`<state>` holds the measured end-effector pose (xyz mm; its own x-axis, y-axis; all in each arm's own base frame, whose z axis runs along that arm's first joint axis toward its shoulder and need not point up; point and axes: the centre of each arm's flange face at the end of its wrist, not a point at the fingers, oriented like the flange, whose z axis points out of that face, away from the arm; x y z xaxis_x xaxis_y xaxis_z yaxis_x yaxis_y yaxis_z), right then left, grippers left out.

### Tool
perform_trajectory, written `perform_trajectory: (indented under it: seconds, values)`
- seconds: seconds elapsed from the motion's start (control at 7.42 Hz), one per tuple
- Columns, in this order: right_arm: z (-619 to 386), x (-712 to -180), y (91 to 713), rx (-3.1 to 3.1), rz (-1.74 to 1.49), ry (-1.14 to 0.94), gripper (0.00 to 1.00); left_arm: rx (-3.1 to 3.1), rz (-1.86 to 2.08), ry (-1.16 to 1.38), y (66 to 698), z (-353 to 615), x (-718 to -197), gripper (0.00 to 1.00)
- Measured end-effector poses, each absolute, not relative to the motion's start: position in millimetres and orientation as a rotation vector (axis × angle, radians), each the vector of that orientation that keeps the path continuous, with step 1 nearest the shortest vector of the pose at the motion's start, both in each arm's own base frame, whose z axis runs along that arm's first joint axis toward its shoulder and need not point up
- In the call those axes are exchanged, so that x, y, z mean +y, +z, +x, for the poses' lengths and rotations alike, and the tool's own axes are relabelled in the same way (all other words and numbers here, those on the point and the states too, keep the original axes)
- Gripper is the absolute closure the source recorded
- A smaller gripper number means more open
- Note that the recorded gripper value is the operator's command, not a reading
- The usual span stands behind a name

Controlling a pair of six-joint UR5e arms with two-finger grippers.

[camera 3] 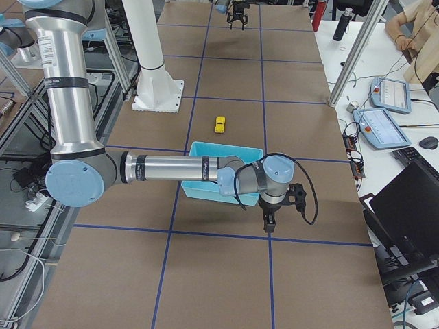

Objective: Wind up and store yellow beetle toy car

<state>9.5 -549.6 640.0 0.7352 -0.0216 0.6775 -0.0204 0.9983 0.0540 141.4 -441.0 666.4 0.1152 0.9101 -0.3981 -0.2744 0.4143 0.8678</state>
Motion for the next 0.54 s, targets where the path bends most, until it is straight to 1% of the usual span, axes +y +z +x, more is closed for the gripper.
perform_trajectory:
  seconds: [0.54]
  values:
    - [9,-549,641,-0.745,0.061,-0.001,0.00,1.157,0.532,0.696,656,148,-461,0.00]
